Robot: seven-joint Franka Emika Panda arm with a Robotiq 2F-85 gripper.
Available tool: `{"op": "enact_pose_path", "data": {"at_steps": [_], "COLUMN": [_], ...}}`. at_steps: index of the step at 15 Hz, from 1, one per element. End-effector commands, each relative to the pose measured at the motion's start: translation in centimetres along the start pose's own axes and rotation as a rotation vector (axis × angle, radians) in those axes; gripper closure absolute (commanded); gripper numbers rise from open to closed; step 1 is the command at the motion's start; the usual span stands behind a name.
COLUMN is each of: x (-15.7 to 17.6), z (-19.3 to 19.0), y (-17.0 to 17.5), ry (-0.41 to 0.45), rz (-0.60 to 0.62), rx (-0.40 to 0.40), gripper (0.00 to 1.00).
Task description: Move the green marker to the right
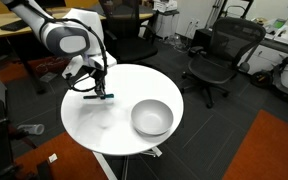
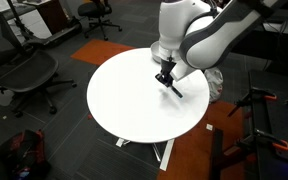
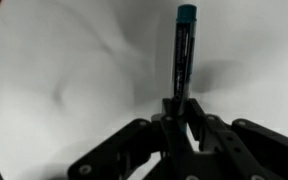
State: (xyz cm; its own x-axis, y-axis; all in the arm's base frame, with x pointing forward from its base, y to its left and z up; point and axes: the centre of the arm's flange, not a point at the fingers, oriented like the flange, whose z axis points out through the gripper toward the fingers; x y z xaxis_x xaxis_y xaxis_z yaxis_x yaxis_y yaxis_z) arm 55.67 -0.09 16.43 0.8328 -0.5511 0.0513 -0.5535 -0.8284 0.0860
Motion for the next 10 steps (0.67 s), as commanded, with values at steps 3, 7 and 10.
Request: {"op": "enact_pose_path", "data": {"at_steps": [3, 7, 10], "x": [-0.8, -0.9, -0.9], "z": [0.4, 1.1, 1.2], "y": [3.8, 4.5, 4.7], "ry": [0.03, 0.042, 0.048], "rz": [0.039, 0.046, 0.05], "rx": [-0.003, 0.006, 0.008], "gripper": [0.95, 0.95, 0.95]}}
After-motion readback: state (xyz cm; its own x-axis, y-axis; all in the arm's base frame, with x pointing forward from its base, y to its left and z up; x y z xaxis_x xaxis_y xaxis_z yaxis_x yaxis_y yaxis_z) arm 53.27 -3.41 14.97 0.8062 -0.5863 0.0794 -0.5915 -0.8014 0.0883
